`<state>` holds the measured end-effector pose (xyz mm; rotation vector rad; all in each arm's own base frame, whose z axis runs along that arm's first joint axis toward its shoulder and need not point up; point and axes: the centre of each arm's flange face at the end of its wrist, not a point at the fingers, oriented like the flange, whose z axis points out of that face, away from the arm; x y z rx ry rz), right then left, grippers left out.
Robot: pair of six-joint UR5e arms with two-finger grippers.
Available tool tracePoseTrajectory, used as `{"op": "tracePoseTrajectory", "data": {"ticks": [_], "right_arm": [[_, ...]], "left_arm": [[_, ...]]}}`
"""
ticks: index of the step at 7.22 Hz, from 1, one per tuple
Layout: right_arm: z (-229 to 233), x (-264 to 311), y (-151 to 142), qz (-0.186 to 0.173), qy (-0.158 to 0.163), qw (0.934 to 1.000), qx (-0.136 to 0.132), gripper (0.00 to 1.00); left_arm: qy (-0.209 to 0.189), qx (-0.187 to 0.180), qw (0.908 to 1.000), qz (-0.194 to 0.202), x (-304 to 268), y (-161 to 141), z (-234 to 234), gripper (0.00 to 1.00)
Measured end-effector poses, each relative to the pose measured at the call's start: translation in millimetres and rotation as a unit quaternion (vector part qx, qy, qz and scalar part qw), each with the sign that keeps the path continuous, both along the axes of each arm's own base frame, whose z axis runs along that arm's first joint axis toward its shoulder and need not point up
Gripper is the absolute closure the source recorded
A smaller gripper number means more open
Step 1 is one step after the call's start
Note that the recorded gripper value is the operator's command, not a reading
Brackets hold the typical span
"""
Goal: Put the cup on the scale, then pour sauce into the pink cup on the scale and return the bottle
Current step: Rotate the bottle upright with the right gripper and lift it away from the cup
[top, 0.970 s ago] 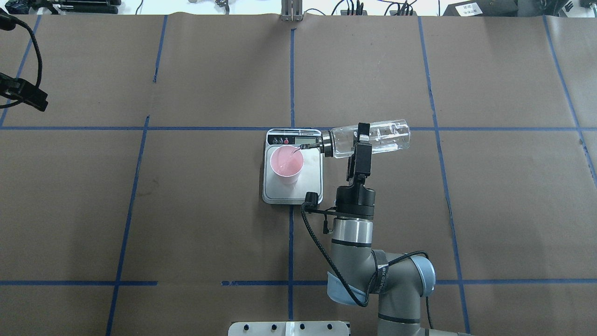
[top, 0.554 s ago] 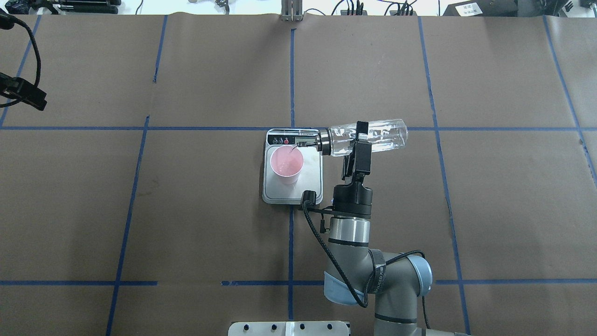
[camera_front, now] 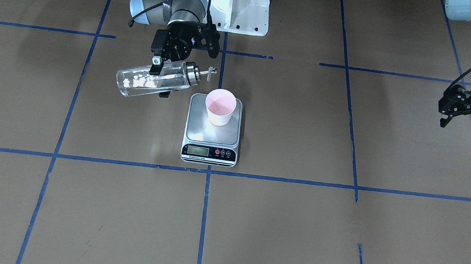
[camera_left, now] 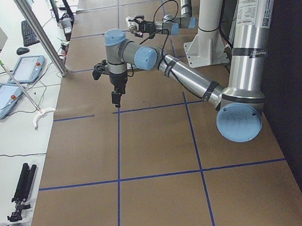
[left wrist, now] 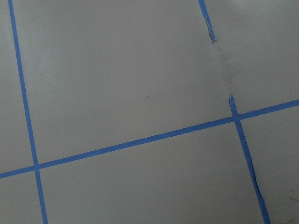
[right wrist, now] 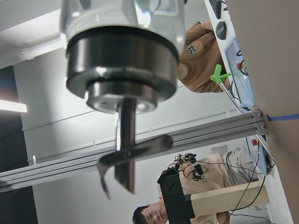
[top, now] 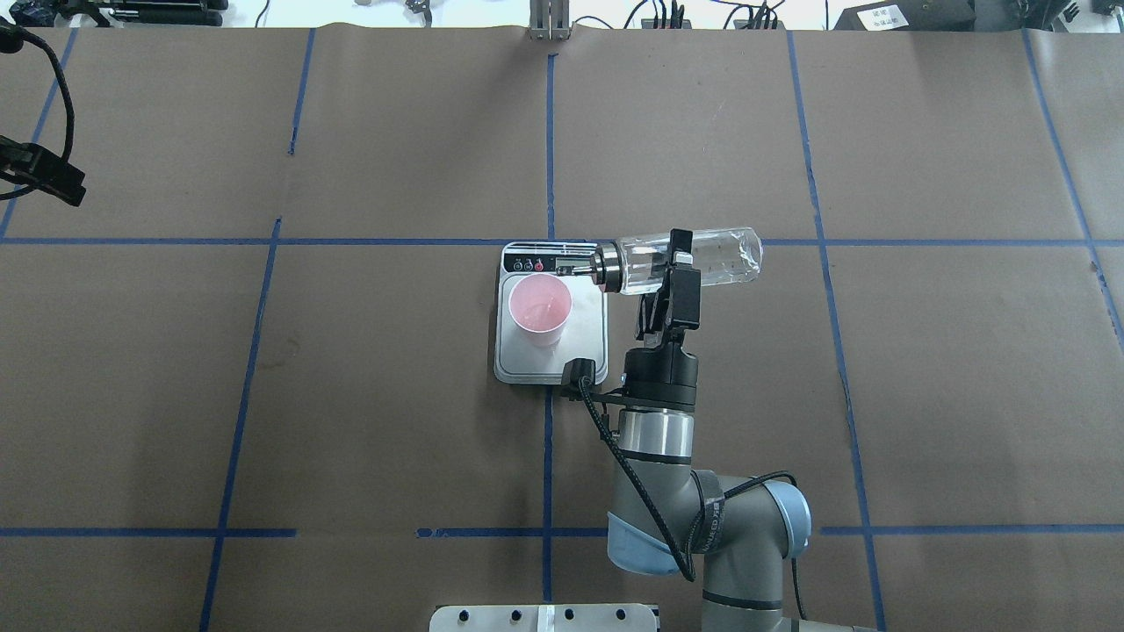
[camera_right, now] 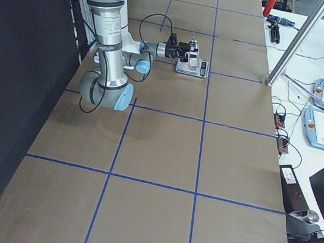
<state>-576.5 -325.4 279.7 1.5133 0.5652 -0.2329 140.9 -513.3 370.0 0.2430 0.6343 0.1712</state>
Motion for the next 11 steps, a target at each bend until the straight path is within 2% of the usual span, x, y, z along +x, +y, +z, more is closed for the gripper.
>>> {"op": "tracePoseTrajectory", "data": {"ticks": [2,3,6,8,9,10,11], "right_arm": [[-3.3,-0.9,-0.8,-0.035,-0.083,0.9959,-0.009,1.0],[-7.2,3.8,-3.2,-0.053,-0.125,0.9906,-0.015,1.0],[-26.5,32.0,-16.6,-0.094,-0.239,0.9662,-0.019,1.0],[-16.9,51.5,-36.9,-0.11,-0.309,0.9444,-0.024,1.0],[-9.8,67.2,-45.3,-0.12,-0.345,0.9303,-0.031,1.0],[-1.5,87.0,-50.9,-0.129,-0.384,0.9134,-0.038,1.0],[9.0,105.2,-55.3,-0.135,-0.428,0.8923,-0.047,1.0]], "left_arm": [[0.0,0.001,1.0,-0.002,-1.8,-0.4,-0.5,0.0],[0.0,0.001,1.0,-0.004,-4.1,-1.1,-0.9,0.0],[0.001,0.004,1.0,-0.006,-6.6,-2.5,-3.8,0.0],[0.002,0.008,0.9999,-0.009,-8.8,-3.5,-8.1,0.0],[0.003,0.01,0.9999,-0.01,-9.8,-3.7,-10.2,0.0],[0.004,0.012,0.9999,-0.011,-11.4,-3.8,-11.8,0.0],[0.005,0.015,0.9998,-0.014,-14.5,-3.7,-14.5,0.0]]}}
